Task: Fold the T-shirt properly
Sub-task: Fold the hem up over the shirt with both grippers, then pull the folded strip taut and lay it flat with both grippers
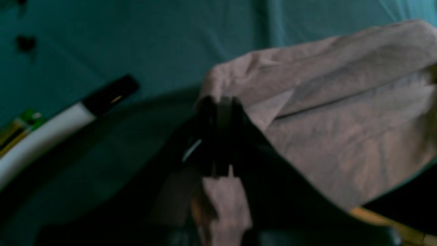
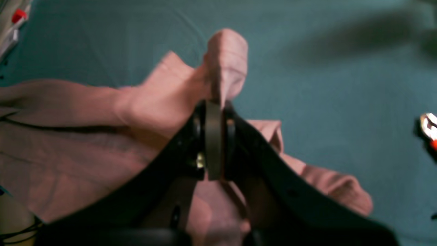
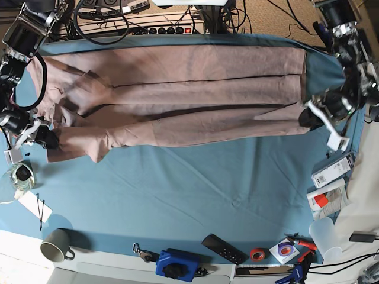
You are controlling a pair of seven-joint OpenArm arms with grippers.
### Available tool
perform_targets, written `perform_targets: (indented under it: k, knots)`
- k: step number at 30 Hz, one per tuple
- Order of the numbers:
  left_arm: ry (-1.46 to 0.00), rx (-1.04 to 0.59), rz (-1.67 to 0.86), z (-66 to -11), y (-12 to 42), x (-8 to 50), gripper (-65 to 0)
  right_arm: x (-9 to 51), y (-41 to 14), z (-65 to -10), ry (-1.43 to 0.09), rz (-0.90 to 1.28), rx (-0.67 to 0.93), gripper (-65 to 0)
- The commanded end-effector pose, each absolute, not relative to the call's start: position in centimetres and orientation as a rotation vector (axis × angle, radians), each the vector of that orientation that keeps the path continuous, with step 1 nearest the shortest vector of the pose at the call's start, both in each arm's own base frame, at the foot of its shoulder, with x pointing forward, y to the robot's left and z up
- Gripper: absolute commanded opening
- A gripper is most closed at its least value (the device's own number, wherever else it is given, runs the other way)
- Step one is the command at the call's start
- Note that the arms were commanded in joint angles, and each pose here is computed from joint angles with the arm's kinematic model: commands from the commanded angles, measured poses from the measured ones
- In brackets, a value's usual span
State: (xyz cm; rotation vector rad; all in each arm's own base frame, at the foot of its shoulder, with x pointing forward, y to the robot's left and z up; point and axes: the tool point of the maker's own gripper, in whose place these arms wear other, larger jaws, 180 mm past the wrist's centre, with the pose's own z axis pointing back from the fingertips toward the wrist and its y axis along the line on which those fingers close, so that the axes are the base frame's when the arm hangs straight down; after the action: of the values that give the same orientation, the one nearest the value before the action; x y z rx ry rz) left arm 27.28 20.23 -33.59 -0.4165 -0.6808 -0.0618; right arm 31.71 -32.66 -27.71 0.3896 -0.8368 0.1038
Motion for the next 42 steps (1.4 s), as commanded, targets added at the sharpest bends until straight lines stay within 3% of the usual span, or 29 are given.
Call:
perform_targets:
  k: [1, 21, 42]
  knots:
    - [-0.737, -0.433, -0.079, -32.0, 20.4, 27.6, -65.0, 32.3, -33.3, -25.4, -0.906, 0.117, 0.381, -65.0]
    - [-0.657, -0.452, -0.148, -32.6, 19.0, 21.5, -65.0, 25.7, -36.3, -25.4, -0.966, -0.062, 0.491, -65.0]
    - [-0.612, -0.453, -0.139, -33.5, 19.0, 20.0, -65.0, 18.5, -37.2, -31.5, -0.7, -0.131, 0.411, -65.0]
